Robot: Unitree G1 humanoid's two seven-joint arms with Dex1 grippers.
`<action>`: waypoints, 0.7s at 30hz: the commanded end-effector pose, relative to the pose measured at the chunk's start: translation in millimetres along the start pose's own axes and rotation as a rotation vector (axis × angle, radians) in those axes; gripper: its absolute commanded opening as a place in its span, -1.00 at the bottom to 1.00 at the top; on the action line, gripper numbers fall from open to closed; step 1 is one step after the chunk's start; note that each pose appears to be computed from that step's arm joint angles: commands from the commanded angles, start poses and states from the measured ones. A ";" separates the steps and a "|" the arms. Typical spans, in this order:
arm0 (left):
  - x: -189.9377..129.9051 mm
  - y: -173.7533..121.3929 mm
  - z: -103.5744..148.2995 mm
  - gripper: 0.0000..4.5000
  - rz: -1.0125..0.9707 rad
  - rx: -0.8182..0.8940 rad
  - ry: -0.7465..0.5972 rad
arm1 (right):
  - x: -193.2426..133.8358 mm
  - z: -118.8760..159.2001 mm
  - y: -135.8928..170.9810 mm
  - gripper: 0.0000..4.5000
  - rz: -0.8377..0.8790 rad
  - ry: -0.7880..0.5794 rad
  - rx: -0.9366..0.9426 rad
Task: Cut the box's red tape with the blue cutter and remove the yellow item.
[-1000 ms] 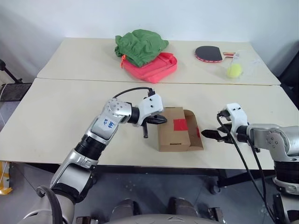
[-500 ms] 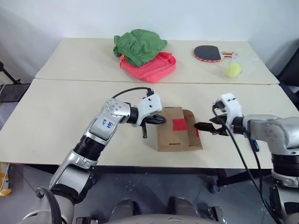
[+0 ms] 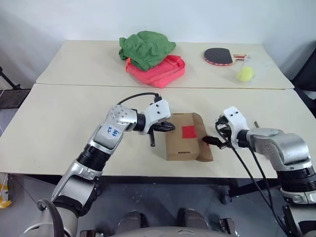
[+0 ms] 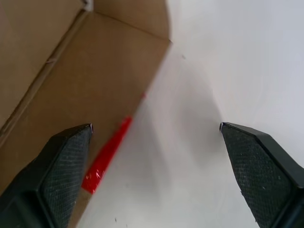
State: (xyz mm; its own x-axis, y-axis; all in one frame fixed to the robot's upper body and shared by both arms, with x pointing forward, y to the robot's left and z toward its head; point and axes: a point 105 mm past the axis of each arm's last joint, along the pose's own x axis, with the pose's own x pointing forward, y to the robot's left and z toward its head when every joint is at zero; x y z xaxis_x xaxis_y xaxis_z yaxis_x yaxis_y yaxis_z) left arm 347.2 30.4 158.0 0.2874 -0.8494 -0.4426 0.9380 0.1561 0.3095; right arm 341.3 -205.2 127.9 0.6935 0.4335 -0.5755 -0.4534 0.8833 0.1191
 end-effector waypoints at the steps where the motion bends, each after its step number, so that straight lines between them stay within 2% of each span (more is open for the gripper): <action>1: 7.3 -13.1 -34.2 -1.00 -0.054 -0.101 0.086 | -24.0 18.2 3.0 0.99 0.222 -0.090 0.219; 3: 7.8 -14.3 -32.2 -1.00 -0.070 -0.090 0.075 | -32.8 17.5 13.6 0.99 0.404 -0.090 0.336; 5: 6.9 -15.0 -33.2 -1.00 -0.079 -0.081 0.081 | -34.7 10.5 19.2 0.99 0.490 -0.052 0.385; 9: 4.6 -14.9 -33.6 -1.00 -0.080 -0.077 0.076 | -19.6 -11.1 10.0 0.99 0.458 0.048 0.389; 14: 3.7 -17.0 -33.0 -1.00 -0.087 -0.082 0.060 | 2.0 -11.2 6.0 0.99 0.482 0.043 0.403; 18: 1.8 -16.5 -31.6 -1.00 -0.080 -0.080 0.060 | 15.6 -23.1 10.8 0.99 0.503 0.095 0.381; 21: -1.5 -15.1 -32.4 -1.00 -0.068 -0.087 0.061 | 19.9 -27.4 25.5 0.72 0.578 0.133 0.372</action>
State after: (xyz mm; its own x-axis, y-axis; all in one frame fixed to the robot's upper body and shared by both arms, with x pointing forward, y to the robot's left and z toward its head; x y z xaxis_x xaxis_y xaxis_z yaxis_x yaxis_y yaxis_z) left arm 345.6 39.6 157.9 0.2787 -0.8614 -0.4246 0.9411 0.1569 0.2994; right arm 336.9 -190.5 116.6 0.3887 0.8316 -0.3967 -0.5152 0.5531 0.6547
